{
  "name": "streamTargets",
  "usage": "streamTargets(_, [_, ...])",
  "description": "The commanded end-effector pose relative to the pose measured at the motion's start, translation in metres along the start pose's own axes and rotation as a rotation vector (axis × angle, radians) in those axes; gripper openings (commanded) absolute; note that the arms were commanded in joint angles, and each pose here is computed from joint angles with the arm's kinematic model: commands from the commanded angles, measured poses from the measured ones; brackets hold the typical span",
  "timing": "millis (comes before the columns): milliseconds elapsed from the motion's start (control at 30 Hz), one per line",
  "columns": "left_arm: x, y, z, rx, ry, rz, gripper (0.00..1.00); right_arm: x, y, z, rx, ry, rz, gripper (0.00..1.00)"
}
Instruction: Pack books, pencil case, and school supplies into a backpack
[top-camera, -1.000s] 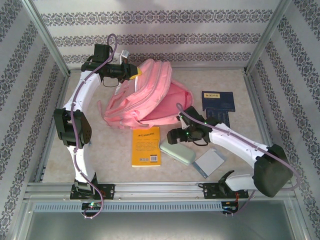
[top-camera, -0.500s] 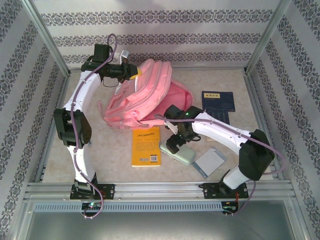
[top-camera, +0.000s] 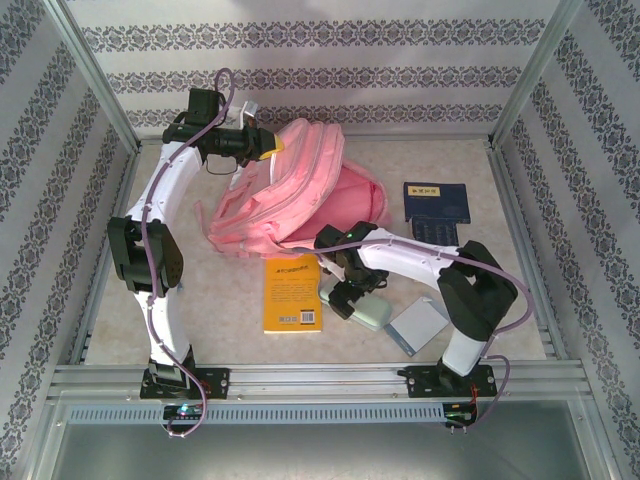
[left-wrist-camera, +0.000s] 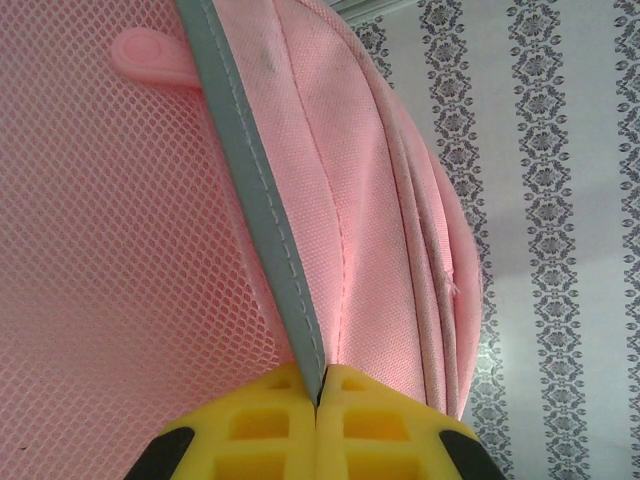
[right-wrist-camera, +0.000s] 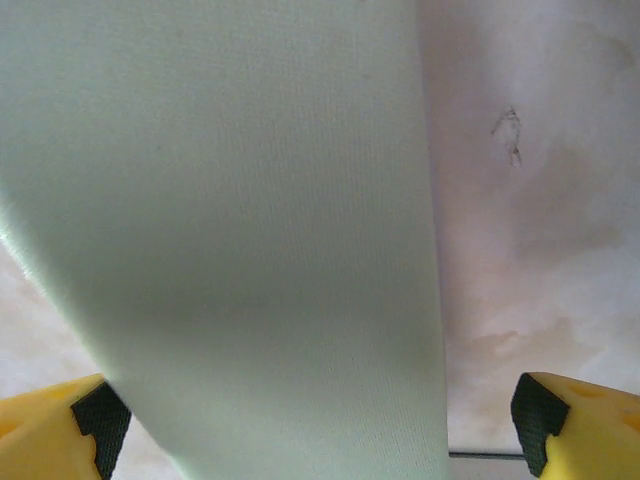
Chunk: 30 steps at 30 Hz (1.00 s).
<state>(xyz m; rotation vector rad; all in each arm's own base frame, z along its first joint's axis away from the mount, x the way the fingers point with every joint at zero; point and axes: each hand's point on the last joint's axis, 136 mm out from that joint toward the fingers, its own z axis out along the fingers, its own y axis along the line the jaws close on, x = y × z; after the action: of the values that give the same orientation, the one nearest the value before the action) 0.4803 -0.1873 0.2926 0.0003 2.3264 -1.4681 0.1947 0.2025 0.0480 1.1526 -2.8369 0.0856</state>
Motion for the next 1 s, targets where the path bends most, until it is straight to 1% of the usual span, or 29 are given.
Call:
streamTargets(0, [-0.01, -0.026, -0.021, 0.054, -0.049, 0.075, 0.0, 0.0, 0.0, 0.004, 0.009, 0.005, -0.011, 0.98])
streamTargets(433, [-0.009, -0.028, -0.023, 0.059, -0.05, 0.076, 0.0, 0.0, 0.013, 0.018, -0.058, 0.029, 0.001, 0.98])
streamTargets(967, [-0.008, -0.032, -0.025, 0.063, -0.054, 0.08, 0.0, 0.0, 0.012, 0.041, -0.045, 0.059, 0.04, 0.97])
